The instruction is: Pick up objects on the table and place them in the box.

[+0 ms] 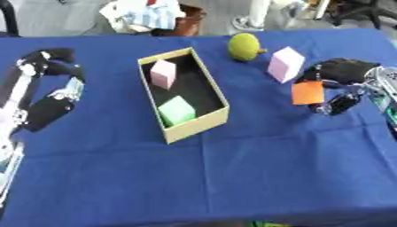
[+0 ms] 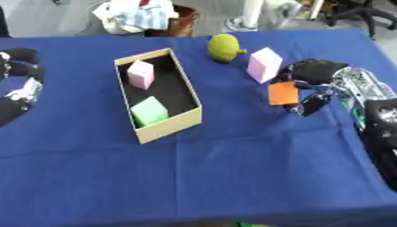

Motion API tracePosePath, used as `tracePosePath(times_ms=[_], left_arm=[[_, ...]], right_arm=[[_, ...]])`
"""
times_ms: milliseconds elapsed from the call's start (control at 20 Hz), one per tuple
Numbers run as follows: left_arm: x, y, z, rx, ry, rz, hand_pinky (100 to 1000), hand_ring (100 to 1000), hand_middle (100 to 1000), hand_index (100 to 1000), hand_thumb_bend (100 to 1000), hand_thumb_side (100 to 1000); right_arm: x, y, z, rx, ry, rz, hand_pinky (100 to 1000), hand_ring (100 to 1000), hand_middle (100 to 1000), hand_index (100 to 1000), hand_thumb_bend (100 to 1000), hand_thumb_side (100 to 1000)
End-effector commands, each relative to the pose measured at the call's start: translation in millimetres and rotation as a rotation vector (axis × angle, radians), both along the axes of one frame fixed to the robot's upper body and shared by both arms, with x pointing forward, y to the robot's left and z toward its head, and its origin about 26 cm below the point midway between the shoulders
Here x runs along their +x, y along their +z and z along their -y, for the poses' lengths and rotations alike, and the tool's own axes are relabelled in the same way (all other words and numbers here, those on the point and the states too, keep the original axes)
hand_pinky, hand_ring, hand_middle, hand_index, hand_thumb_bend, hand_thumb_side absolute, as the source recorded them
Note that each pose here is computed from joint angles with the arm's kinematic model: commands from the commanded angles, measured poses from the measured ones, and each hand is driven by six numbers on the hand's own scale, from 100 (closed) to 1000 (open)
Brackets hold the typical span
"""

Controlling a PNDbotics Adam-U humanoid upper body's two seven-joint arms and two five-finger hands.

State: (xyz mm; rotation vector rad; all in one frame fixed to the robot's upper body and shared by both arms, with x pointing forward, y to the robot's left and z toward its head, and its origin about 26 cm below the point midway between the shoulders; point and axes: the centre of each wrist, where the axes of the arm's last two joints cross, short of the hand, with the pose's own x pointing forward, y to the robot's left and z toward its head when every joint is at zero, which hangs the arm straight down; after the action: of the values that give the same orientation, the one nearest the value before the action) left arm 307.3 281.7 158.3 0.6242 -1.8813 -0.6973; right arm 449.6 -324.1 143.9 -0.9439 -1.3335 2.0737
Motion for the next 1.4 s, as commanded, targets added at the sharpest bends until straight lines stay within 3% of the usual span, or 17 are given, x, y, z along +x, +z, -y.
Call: tracePosePath(times_ms=[50,350,650,1100,1400], left_arm=[[-1.2,8.6,-1.4,0.012,-0.002,0.031,788,686,703,832,159,605],[-1.1,8.0,-1.3,0.016,-0.005,0.027,788,686,703,832,157,607],[-0.9,7.5,-0.3,0.016,-0.009,0.025,790,686,704,833,150,608],[0.0,10.7,2.9,0.02,-0.026,0.034,790,686,703,833,152,606],[1.1,14.5,7.6,0.017,-0.05,0.045,790,686,703,833,152,603]], right_arm=[[1.1,28.9,0.4,0.034,0.024,0.084,766,816,623,735,140,241],[4.5,59.7,-25.8,0.058,0.137,0.132,769,822,634,746,156,247],[16.2,82.9,-79.4,0.052,0.256,0.127,775,830,650,757,150,244],[29.2,88.4,-136.8,0.039,0.333,0.109,779,835,671,776,137,248],[31.8,79.3,-171.3,0.023,0.381,0.079,787,846,728,829,117,249]])
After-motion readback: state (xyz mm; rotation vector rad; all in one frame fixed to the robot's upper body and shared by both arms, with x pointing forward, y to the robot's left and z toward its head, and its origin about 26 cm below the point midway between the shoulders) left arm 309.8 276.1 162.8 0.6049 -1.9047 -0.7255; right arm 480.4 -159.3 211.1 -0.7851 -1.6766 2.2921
